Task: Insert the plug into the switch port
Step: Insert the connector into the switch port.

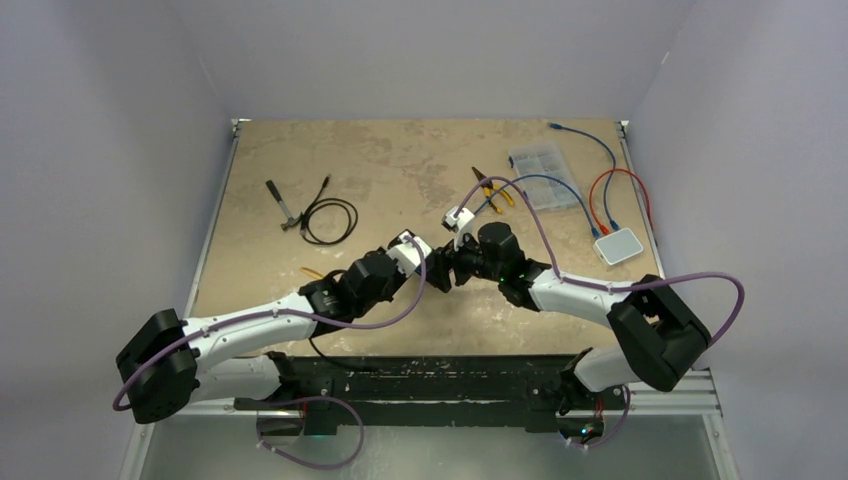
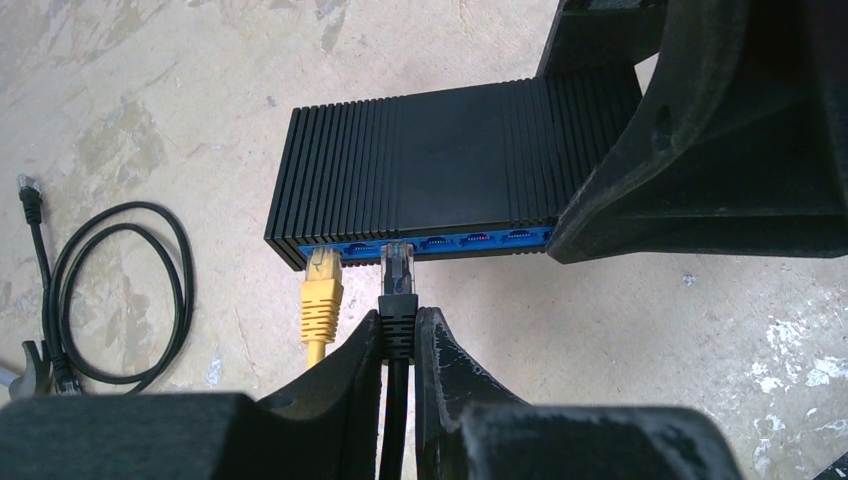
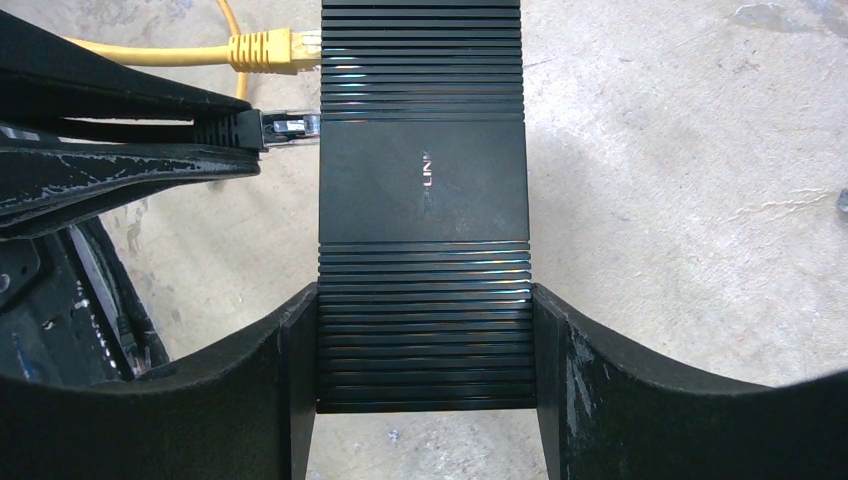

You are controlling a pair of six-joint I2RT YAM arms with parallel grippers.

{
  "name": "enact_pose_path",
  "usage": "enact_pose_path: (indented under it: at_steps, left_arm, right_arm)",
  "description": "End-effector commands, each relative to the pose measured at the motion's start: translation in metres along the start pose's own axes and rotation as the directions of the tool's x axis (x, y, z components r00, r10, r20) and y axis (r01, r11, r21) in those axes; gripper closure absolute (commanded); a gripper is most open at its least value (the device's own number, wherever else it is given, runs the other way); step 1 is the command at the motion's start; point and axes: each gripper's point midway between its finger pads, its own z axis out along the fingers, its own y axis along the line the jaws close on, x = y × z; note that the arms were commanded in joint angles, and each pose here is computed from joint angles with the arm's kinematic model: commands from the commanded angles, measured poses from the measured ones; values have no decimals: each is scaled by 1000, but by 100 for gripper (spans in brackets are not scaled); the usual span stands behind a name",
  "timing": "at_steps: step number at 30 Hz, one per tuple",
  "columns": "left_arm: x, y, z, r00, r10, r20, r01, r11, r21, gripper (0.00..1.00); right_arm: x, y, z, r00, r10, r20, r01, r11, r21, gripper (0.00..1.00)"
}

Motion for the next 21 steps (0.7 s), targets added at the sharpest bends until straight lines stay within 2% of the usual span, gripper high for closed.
enact_pose_path:
  at_steps: [1, 13, 21]
  left_arm:
    - [-35, -4, -6, 985, -43, 168, 37, 998, 41, 100]
    - [-27, 2, -19, 953, -103, 286, 98, 995, 31, 100]
    - [-27, -13, -12, 967, -70, 245, 48, 994, 95, 100]
  right_arm:
    - [-22, 24, -3, 996, -26, 81, 36, 993, -116, 100]
    - [-23, 35, -8, 996, -6, 92, 25, 978, -206, 100]
    - [-25, 34, -8, 995, -15, 98, 36, 978, -207, 100]
